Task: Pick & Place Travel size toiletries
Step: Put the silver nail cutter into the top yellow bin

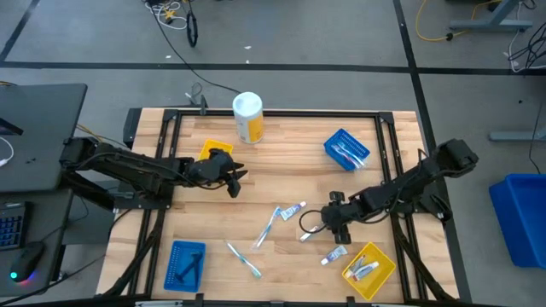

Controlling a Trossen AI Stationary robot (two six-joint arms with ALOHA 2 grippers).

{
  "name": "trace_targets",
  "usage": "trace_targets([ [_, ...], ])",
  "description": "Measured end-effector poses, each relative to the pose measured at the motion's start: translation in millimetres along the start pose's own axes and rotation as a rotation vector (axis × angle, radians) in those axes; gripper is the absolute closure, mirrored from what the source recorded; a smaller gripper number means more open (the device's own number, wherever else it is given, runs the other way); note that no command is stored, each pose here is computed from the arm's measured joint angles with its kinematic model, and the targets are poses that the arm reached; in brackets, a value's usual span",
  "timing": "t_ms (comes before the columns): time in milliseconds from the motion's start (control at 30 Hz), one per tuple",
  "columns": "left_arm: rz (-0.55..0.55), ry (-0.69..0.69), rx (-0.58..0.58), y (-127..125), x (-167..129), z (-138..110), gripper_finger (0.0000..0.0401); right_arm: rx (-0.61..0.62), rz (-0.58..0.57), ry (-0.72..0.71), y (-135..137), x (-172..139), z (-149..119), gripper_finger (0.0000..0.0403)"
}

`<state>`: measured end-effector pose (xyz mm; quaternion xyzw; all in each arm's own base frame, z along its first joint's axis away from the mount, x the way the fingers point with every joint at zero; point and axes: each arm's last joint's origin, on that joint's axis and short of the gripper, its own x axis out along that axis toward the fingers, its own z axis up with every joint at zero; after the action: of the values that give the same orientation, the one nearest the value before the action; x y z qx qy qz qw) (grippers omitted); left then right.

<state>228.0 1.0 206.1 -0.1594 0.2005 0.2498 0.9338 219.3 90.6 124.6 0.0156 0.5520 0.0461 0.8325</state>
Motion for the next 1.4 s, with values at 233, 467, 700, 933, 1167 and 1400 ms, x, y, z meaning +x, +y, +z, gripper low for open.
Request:
trace_targets([
  [233, 0.0, -0.001, -0.023, 0, 0, 0, 0.0264, -0.003, -0.061, -0.007, -1, 4, -1, 0.0253],
  [467, 0.0, -0.001, -0.041, 0, 0, 0, 0.0264, 0.016, -0.073, -0.048, -5, 5, 4, 0.0337],
  [700, 0.023, -0.02, -0.052, 1, 0, 1, 0.0264, -0.033, -0.099, -0.249, -7, -17, 34, 0.034],
  [933, 0.002, -0.072, 0.011, -2, 0, 6, 0.0264, -0.054, -0.231, -0.738, -16, -82, 85, 0.0337],
  [1167, -0.221, -0.228, 0.051, -16, -2, 25, 0.0263, 0.059, -0.257, -1.058, -39, -120, 104, 0.0334],
  [1400, -0.343, -0.35, 0.117, -35, 20, 22, 0.0263, 0.143, -0.29, -1.027, -58, -110, 107, 0.0333],
])
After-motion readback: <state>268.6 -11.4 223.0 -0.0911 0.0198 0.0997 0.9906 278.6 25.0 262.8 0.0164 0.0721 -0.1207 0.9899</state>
